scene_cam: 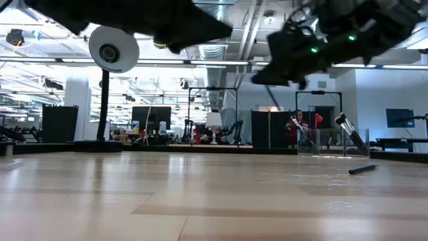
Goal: Sort items
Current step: Put the eyeshadow brush into the transparent organizer
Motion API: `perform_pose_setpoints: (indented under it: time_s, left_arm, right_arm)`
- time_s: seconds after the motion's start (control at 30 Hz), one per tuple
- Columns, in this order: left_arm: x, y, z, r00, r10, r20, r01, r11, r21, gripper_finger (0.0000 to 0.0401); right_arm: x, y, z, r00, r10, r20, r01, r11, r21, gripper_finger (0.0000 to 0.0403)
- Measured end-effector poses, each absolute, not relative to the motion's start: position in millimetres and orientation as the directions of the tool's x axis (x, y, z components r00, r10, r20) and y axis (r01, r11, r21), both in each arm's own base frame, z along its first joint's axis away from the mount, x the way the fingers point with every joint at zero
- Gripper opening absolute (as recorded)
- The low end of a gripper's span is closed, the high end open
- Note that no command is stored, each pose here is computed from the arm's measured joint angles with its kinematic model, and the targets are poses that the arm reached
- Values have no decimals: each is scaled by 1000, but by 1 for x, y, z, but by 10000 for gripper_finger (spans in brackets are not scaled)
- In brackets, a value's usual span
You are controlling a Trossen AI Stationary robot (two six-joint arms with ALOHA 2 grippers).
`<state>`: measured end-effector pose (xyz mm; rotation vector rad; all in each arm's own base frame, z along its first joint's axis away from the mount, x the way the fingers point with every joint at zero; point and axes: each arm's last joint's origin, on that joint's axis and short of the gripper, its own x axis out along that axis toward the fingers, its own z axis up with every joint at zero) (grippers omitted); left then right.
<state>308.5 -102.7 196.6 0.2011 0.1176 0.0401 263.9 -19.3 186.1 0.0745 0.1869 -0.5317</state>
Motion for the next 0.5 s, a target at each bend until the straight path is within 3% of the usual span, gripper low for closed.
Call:
perform_pose_setpoints:
  time_s: [0.2,0.5]
  left_arm:
    - [310,-71,215,987,-9,162,0,998,59,83]
    - [313,-50,221,975,11,224,-22,999,45,83]
  right_arm:
    - [209,-46,173,687,-724,-65,727,683,67,15]
    - [171,-63,164,595,-801,63,800,598,45,13]
